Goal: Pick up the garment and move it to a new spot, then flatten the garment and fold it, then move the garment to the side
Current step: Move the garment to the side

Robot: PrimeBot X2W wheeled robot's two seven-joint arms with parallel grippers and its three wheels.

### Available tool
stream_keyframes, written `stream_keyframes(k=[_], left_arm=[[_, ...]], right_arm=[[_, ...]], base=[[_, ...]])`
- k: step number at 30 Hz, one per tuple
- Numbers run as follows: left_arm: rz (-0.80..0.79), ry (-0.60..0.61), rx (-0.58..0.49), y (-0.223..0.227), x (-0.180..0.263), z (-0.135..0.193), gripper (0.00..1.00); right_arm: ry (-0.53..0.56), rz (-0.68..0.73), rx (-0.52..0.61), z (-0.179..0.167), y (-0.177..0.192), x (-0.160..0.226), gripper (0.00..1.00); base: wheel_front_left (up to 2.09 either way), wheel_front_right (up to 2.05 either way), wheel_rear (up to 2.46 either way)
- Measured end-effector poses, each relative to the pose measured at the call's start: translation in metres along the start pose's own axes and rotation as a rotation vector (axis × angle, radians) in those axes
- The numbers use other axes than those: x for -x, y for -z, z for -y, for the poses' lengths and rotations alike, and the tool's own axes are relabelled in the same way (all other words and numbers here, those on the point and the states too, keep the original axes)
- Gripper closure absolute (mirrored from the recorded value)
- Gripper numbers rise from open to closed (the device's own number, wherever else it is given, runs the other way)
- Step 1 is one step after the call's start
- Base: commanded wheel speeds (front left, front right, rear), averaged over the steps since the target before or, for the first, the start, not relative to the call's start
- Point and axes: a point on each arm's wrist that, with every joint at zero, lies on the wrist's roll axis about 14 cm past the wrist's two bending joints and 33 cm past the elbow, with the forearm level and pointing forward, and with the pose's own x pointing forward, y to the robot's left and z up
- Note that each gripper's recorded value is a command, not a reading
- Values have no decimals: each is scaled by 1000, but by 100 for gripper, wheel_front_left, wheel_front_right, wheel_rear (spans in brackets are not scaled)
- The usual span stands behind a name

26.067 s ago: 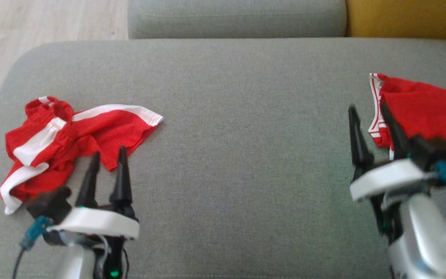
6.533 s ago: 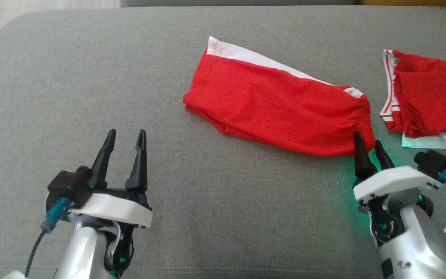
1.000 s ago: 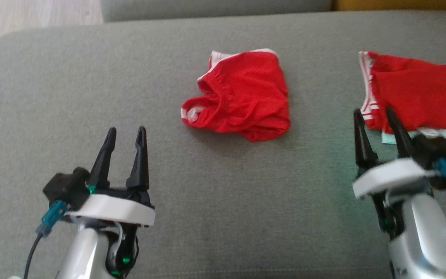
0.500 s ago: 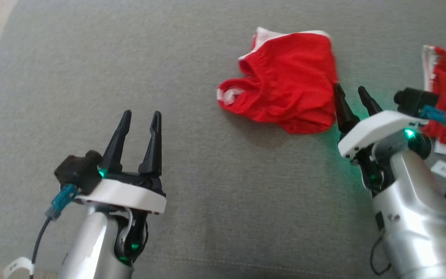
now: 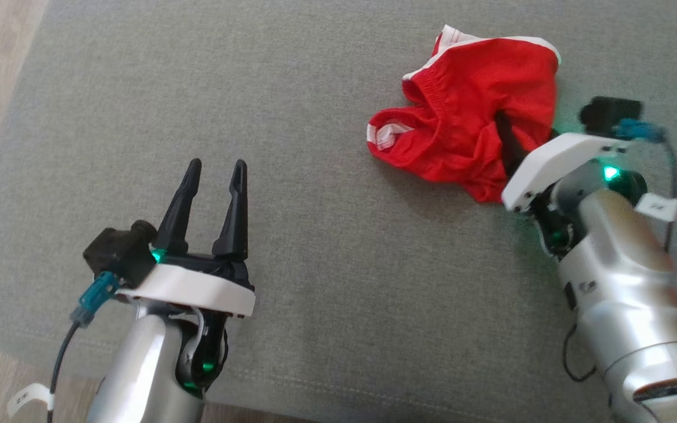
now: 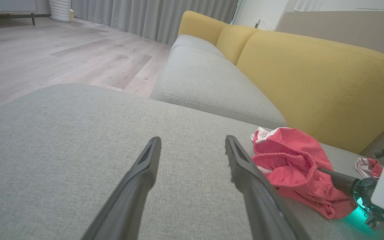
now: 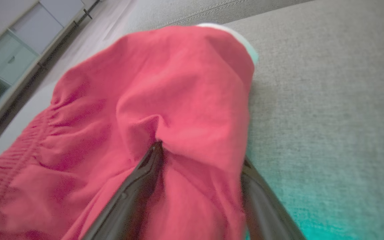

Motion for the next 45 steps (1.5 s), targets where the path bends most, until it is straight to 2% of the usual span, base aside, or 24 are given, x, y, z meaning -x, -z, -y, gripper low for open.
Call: stream_keyframes(k=[1,2,3,4,9,15,19,28,37,45], left_arm=[[0,-1,2,0,0,0,0],[1,0,3,0,-1,1,0],[1,3,4,0,-1,2,0],[3,12,6,0,-3,5,0],[10,46,13,-1,-8,16,0],[20,116,17,-3,-15,39,0],[20,165,30,-1,-20,57,0],[-31,254,48,23,-34,85,0],[-58,280,55,37,-46,91,0],[-67,286,59,41,-47,91,0]], right_arm=[[-2,-3,42,-2,1,0,96],[-3,1,87,-2,2,0,100],[-3,6,128,-2,3,1,100],[-3,24,217,-1,2,4,100],[-3,86,440,8,-10,18,100],[26,128,609,30,-30,45,100],[92,103,670,64,-43,71,100],[342,4,722,180,-84,138,100],[504,-120,669,238,-85,172,100],[573,-129,674,252,-93,180,100]], base=[[0,0,0],[0,0,0],[0,0,0],[0,0,0],[0,0,0],[0,0,0],[0,0,0],[0,0,0],[0,0,0],[0,0,0]])
